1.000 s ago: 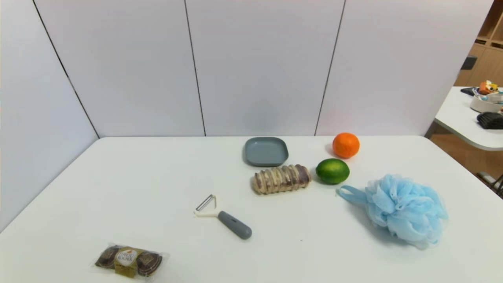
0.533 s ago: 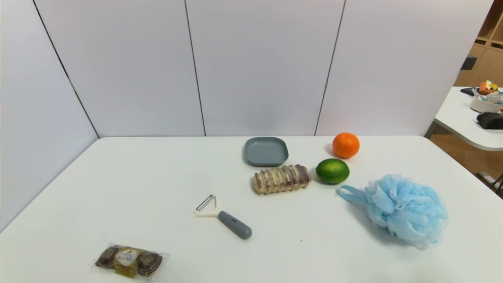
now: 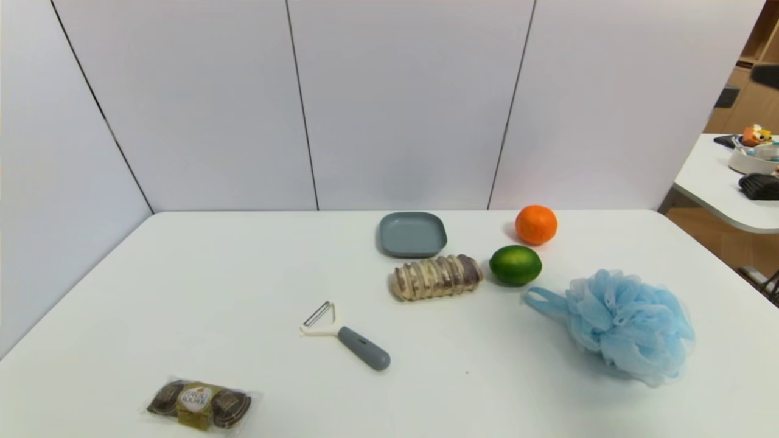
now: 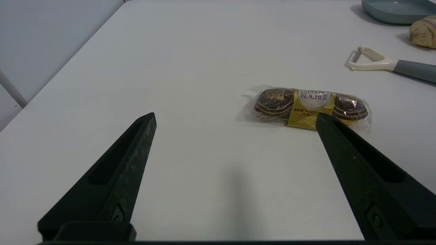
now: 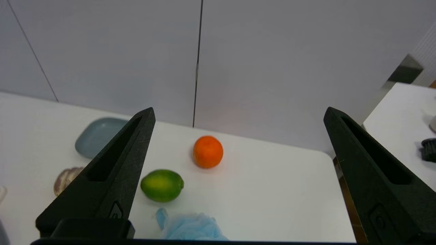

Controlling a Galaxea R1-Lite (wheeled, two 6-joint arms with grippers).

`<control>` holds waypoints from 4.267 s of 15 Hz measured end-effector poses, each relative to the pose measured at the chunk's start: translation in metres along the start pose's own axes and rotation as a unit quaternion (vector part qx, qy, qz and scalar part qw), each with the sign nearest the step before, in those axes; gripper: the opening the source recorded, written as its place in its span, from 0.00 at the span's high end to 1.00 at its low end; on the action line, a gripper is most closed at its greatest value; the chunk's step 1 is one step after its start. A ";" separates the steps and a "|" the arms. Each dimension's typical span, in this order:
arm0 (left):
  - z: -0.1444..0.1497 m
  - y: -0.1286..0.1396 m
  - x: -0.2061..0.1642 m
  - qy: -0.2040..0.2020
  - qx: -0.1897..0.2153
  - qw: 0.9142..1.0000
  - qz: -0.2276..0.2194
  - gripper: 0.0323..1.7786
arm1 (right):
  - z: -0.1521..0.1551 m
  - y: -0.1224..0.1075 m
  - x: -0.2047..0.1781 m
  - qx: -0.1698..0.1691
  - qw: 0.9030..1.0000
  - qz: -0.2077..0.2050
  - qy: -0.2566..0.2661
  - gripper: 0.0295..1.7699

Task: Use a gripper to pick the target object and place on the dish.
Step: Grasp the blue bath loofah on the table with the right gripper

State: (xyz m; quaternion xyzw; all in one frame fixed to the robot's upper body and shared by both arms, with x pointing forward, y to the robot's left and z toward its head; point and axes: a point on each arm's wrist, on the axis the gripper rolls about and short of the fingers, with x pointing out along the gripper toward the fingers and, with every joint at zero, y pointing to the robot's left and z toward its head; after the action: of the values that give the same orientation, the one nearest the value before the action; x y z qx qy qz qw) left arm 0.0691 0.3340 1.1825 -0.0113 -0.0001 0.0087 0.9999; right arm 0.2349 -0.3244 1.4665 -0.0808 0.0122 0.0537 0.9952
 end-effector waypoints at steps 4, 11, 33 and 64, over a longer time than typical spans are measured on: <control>0.000 0.000 0.000 0.000 0.000 1.000 0.000 0.05 | -0.026 0.006 0.026 -0.016 0.978 0.044 0.204 0.03; 0.000 0.000 0.000 0.000 0.000 1.000 0.000 0.05 | -0.046 0.009 0.038 0.004 0.902 0.110 0.418 0.03; 0.000 0.000 0.000 0.000 0.000 1.000 0.000 0.05 | -0.121 0.015 0.152 0.031 0.778 0.163 0.606 0.03; 0.000 0.000 0.000 0.000 0.000 1.000 0.000 0.05 | -0.189 0.050 0.180 -0.022 0.706 0.169 0.688 0.48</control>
State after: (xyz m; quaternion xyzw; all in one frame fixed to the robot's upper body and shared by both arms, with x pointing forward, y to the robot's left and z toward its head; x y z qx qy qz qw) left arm 0.0691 0.3341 1.1825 -0.0113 -0.0001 0.0089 0.9999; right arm 0.4052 -0.2868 1.2666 -0.1142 0.7055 0.1504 0.6831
